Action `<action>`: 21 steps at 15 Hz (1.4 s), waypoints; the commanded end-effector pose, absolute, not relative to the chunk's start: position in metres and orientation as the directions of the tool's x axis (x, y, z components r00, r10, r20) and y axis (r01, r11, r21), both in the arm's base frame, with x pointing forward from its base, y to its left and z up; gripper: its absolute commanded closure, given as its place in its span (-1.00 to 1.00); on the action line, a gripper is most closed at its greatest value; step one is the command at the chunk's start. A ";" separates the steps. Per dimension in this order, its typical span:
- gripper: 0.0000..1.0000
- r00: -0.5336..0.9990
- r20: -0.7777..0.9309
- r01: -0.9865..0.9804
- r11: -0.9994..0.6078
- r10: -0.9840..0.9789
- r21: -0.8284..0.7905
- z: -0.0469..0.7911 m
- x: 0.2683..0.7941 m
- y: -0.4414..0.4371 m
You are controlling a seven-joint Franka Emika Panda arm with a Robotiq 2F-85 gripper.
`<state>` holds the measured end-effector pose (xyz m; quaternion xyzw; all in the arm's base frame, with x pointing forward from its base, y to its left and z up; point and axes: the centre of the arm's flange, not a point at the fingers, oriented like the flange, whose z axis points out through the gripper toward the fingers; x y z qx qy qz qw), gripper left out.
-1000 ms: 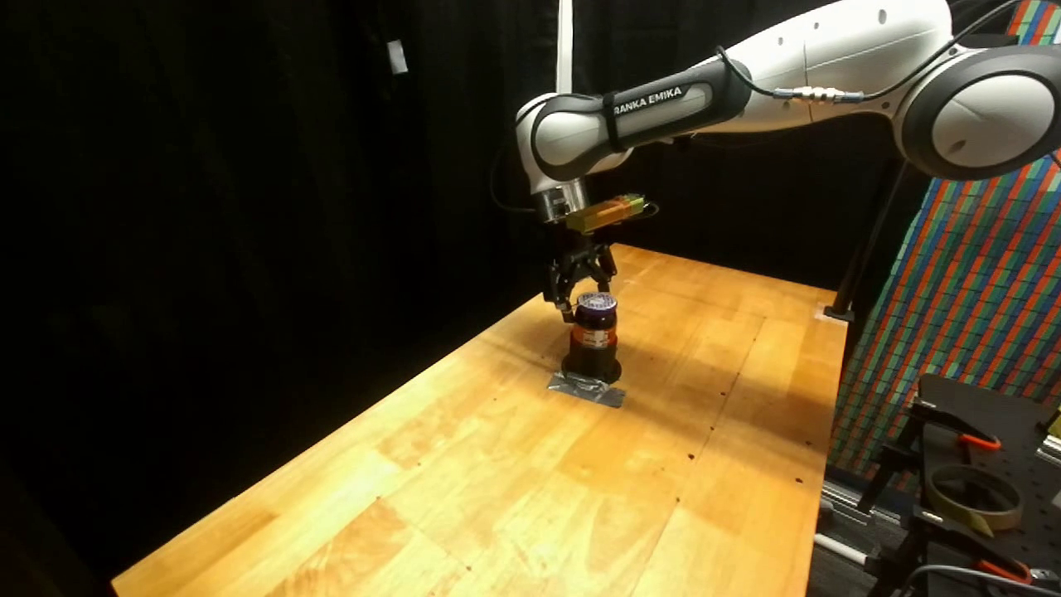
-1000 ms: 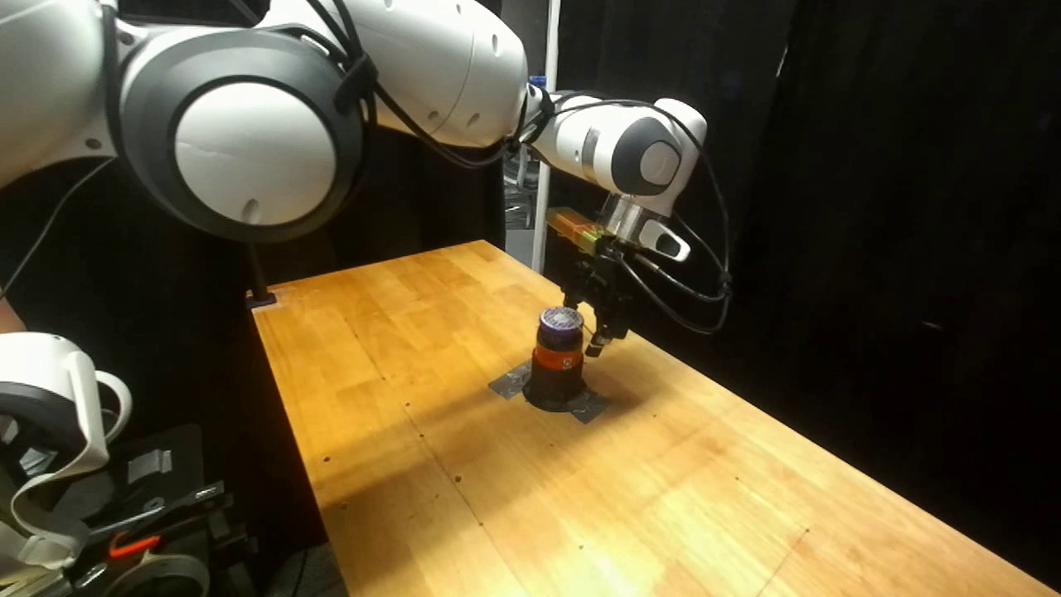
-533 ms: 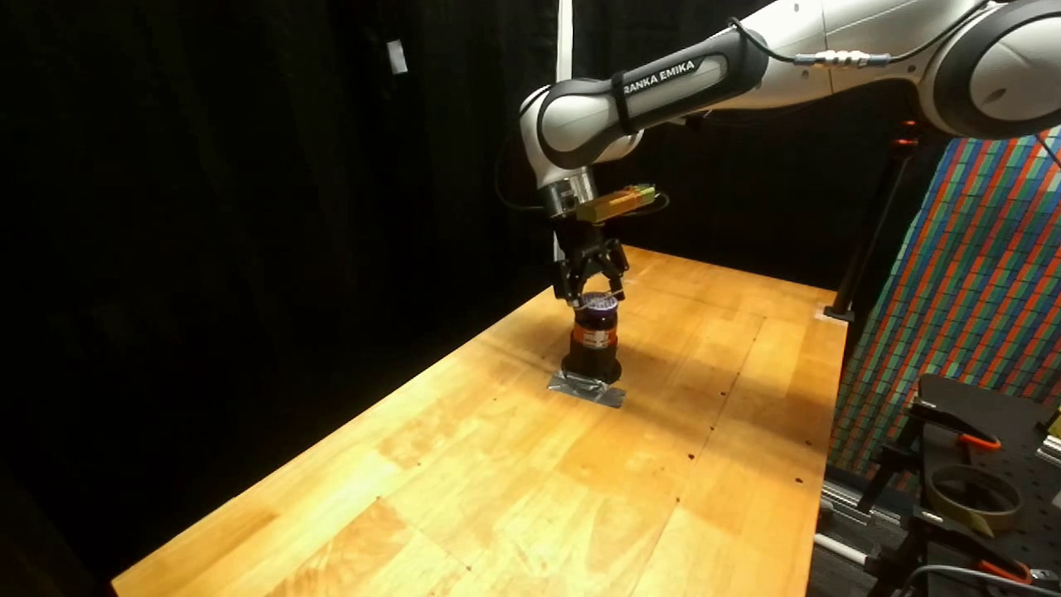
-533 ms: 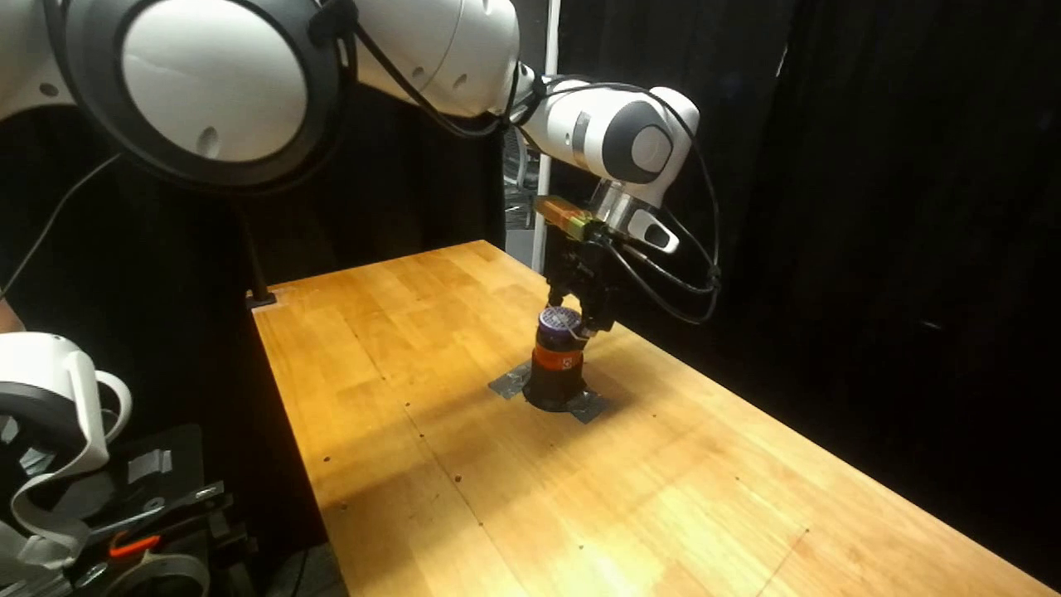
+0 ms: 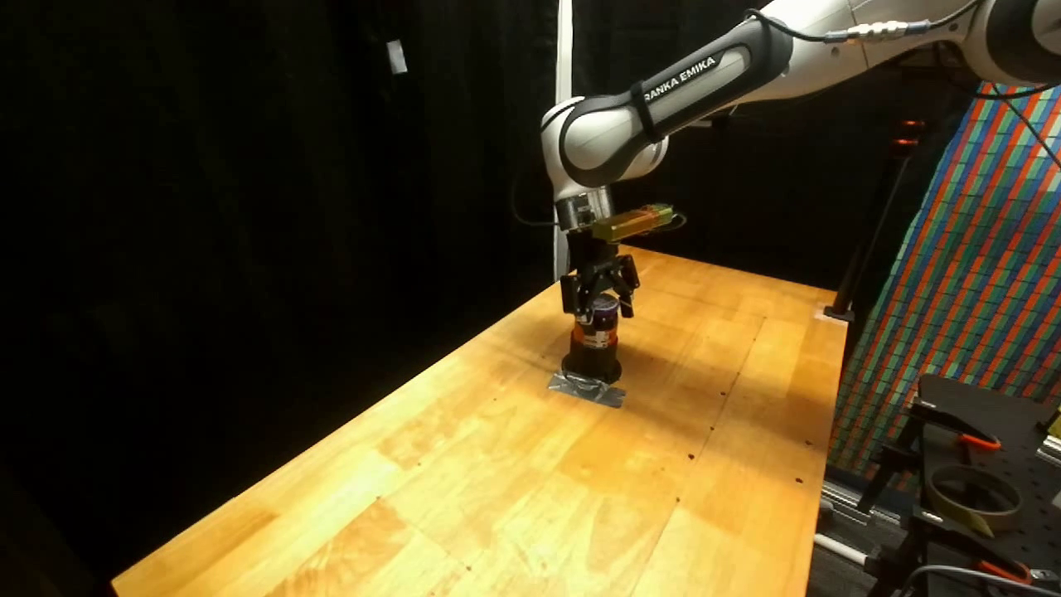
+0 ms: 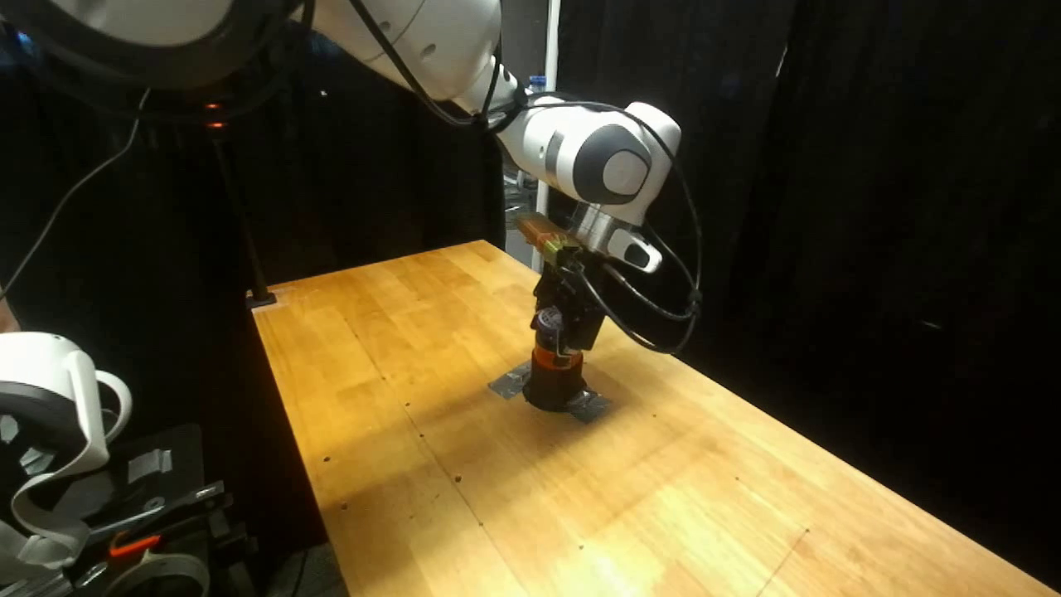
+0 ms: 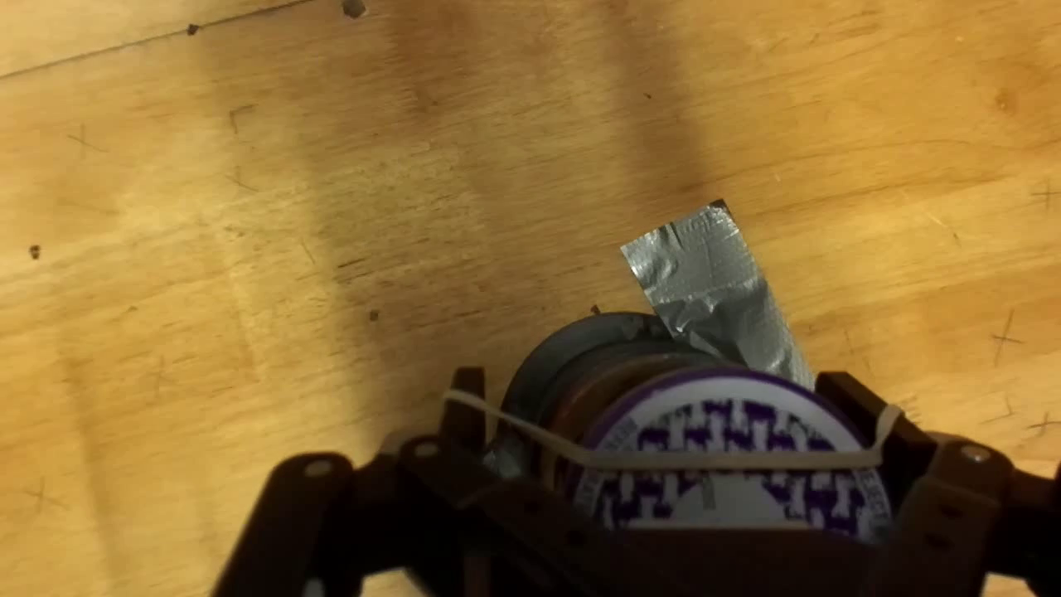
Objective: Put the elastic around the bottle
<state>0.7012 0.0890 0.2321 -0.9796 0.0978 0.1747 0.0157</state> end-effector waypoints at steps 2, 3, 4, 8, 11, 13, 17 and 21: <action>-1.00 0.920 -0.313 -0.251 -0.968 -0.235 -0.013 0.231 0.632 0.068; -1.00 0.922 -0.304 -0.258 -0.966 -0.241 -0.018 0.233 0.628 0.067; -1.00 0.923 -0.297 -0.263 -0.964 -0.245 -0.022 0.234 0.623 0.065; -1.00 0.926 -0.271 -0.279 -0.960 -0.263 -0.022 0.232 0.603 0.061; -0.46 0.932 -0.215 -0.303 -0.953 -0.293 -0.017 0.227 0.588 0.058; -0.12 0.938 -0.129 -0.328 -0.944 -0.322 -0.033 0.228 0.580 0.057; 0.47 0.916 0.119 -0.372 -0.923 -0.382 -0.097 0.235 0.573 0.062; 0.86 0.869 0.313 -0.362 -0.924 -0.383 -0.124 0.244 0.557 0.073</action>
